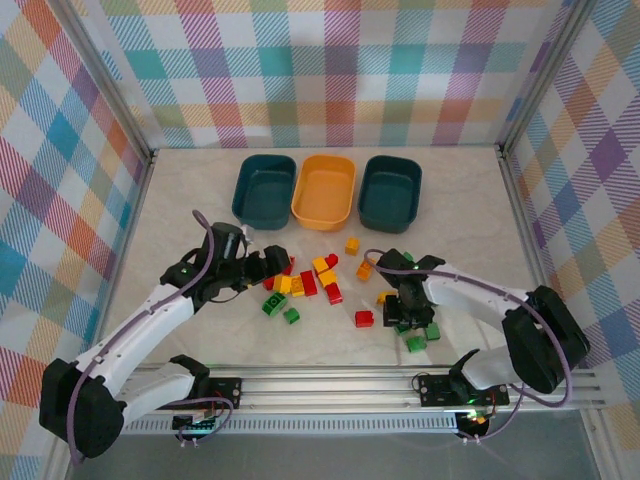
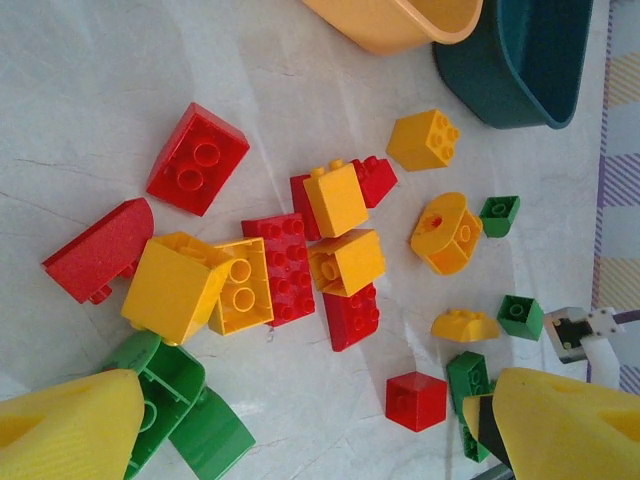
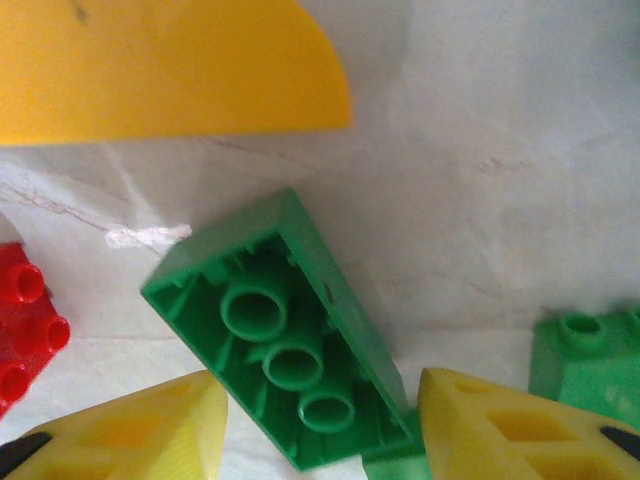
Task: Sort the legos into containers by color
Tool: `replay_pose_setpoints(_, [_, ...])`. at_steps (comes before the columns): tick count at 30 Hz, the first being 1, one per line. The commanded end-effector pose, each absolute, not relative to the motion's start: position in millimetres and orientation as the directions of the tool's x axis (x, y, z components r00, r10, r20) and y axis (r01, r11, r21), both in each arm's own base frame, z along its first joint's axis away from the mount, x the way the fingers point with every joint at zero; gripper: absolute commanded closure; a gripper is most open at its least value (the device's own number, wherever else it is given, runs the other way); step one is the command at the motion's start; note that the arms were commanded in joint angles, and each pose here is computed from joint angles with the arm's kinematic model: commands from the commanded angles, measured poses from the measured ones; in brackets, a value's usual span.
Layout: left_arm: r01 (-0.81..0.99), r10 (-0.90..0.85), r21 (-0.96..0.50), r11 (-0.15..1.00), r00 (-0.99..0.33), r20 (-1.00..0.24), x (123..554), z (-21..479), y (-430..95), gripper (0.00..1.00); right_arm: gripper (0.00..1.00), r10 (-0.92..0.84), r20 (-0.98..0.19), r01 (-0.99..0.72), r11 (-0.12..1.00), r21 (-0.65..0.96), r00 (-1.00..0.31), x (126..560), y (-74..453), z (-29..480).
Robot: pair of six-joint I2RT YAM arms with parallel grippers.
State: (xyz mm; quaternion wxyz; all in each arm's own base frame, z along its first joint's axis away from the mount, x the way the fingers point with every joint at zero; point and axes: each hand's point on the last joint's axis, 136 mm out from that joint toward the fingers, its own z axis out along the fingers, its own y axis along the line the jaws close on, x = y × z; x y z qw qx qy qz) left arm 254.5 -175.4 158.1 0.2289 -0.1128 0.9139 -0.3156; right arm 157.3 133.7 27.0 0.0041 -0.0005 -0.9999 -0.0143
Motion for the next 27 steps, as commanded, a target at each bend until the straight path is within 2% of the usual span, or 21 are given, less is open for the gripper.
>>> replay_pose_setpoints(1, [-0.023, -0.336, -0.647, 0.762, -0.868, -0.365, 259, 173, -185, 0.09, 0.56, -0.045, -0.042, -0.046, 0.998, 0.04, -0.998, 173, 144, 26])
replay_pose_setpoints(4, [-0.025, -0.333, -0.644, 0.765, -0.871, -0.361, 259, 172, -185, 0.09, 0.62, -0.06, -0.033, -0.061, 0.997, 0.037, -0.998, 175, 147, 21])
replay_pose_setpoints(9, [-0.034, -0.338, -0.64, 0.768, -0.87, -0.359, 260, 171, -184, 0.09, 0.79, -0.119, -0.049, -0.121, 0.992, 0.046, -0.992, 176, 157, 28])
replay_pose_setpoints(12, [-0.033, -0.337, -0.643, 0.765, -0.871, -0.357, 260, 173, -185, 0.09, 0.85, -0.161, -0.076, -0.165, 0.985, 0.051, -0.984, 173, 166, 49])
replay_pose_setpoints(16, [-0.032, -0.335, -0.644, 0.765, -0.873, -0.355, 262, 175, -187, 0.09, 0.87, -0.175, -0.195, -0.196, 0.976, 0.097, -0.965, 182, 178, 102])
replay_pose_setpoints(19, [-0.04, -0.338, -0.652, 0.757, -0.877, -0.34, 267, 171, -192, 0.09, 0.88, -0.187, -0.337, -0.227, 0.97, 0.083, -0.923, 214, 183, 144])
replay_pose_setpoints(23, [-0.051, -0.331, -0.675, 0.736, -0.897, -0.293, 276, 165, -207, 0.1, 0.9, -0.095, -0.464, -0.177, 0.974, 0.139, -0.881, 294, 182, 172])
replay_pose_setpoints(27, [-0.06, -0.317, -0.696, 0.716, -0.916, -0.246, 279, 163, -223, 0.11, 0.9, 0.038, -0.504, -0.093, 0.968, 0.233, -0.863, 376, 174, 177])
